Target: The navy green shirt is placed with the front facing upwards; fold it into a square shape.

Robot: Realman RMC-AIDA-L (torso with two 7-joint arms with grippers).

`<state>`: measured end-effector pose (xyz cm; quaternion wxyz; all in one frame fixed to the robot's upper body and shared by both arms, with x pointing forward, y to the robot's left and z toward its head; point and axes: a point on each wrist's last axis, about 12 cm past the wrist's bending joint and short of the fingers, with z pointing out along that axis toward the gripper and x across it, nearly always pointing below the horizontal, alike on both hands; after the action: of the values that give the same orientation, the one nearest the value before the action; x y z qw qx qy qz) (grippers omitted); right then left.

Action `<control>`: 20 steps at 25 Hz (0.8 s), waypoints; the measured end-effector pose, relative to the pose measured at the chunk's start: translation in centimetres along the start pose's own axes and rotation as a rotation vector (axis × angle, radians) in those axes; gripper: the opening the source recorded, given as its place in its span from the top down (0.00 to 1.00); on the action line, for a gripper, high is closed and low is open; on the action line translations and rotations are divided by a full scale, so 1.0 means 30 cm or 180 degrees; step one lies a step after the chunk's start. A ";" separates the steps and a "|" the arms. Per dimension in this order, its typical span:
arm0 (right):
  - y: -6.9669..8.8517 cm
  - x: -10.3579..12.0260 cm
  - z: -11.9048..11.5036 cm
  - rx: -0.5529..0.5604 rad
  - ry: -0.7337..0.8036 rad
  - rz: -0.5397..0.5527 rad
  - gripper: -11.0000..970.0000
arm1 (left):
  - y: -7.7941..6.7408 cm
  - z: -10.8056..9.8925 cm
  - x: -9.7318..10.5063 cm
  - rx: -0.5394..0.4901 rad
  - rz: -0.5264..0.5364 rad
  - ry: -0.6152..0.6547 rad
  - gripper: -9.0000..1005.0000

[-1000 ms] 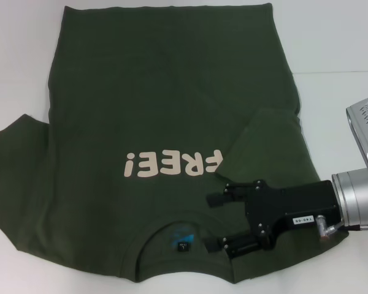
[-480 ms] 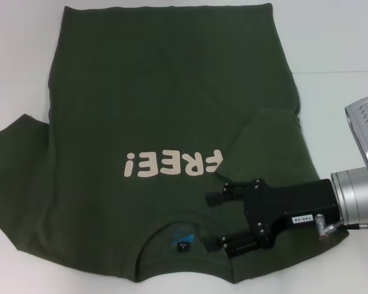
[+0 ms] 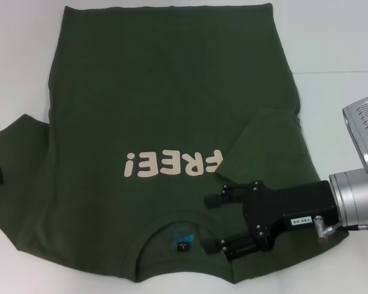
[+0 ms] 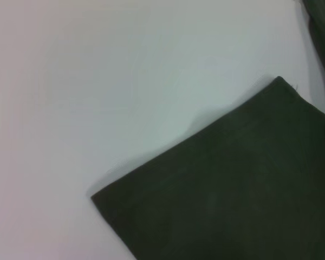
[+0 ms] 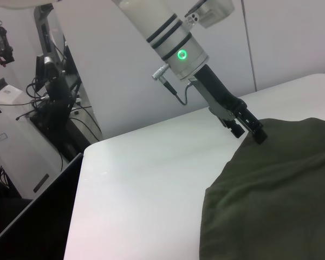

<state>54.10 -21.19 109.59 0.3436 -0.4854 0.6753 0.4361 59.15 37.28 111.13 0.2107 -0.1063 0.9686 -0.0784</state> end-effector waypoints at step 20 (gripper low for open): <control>-0.005 -0.004 -0.003 0.0026 0.0008 -0.0031 0.14 | -0.006 0.005 -0.012 0.0000 -0.0006 0.0030 0.08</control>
<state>54.26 -21.26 109.70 0.3469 -0.4878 0.6752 0.4311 59.57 37.17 111.19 0.2060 -0.1068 0.9695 -0.0792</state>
